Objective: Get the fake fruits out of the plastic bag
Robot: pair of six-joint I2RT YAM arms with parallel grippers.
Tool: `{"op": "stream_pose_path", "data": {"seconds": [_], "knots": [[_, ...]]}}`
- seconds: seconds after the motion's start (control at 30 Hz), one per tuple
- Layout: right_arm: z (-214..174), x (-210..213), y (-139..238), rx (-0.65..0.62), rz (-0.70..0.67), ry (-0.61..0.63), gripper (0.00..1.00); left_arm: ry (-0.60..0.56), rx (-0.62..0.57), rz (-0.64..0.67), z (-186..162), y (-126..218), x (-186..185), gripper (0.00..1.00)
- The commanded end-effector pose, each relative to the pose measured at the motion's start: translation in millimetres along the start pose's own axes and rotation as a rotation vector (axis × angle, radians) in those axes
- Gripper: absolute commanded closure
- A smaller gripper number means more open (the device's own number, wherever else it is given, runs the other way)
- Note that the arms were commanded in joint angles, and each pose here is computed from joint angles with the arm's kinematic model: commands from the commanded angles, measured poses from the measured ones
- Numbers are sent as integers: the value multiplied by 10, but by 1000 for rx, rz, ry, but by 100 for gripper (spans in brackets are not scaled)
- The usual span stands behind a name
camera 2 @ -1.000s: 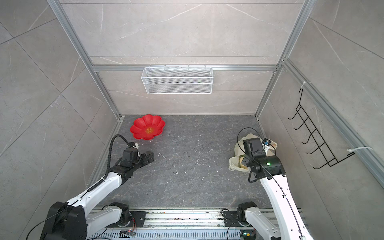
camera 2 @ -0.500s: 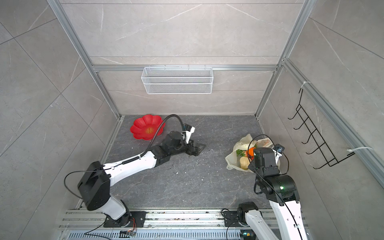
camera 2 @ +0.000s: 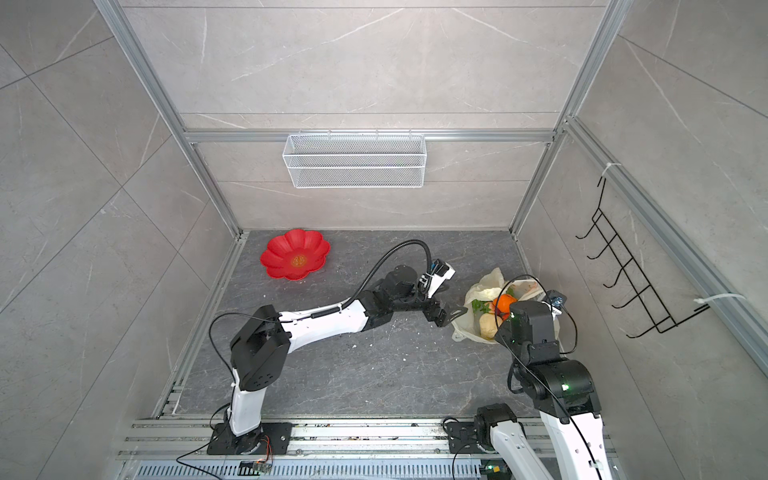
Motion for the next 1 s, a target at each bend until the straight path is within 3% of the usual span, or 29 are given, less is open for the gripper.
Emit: {"op": "stream_pose_path", "data": {"seconds": [0.0,0.1,0.23,0.3,0.4,0.47,0.6,0.77,0.87,0.97], "knots": [[11,5,11,-16,18,10,85,-49,-63,-10,163,-212,-61,0],[11,-6,15,-19,7,16,85,-49,-95,-28,190,-381,-47,6],[-14,9,-27,-8,7,27,85,57,-169,50,396,-541,27,23],[-9,39,-59,4,16,27,85,79,-189,66,482,-583,23,43],[36,156,-147,16,72,34,86,75,-239,133,596,-518,57,83],[102,267,-223,29,117,49,87,78,-275,205,686,-376,143,97],[315,609,-419,60,267,80,91,179,-344,375,896,169,613,100],[627,1386,-690,106,496,137,91,288,-415,594,1090,1118,1086,100],[800,2056,-619,88,579,266,93,315,-474,737,1126,1801,1181,100],[928,2547,-500,60,677,316,93,336,-507,890,1041,2468,1122,100]]}}
Point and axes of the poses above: each gripper's point midway between its finger pads, its own y axis back along the fingers, its own x axis along the line the jaws close on, z = x × y, the point moved 9 cm from there along y, back along the fingers, and after that the axes turned 10 degrees about y, right-handed, at the moved point
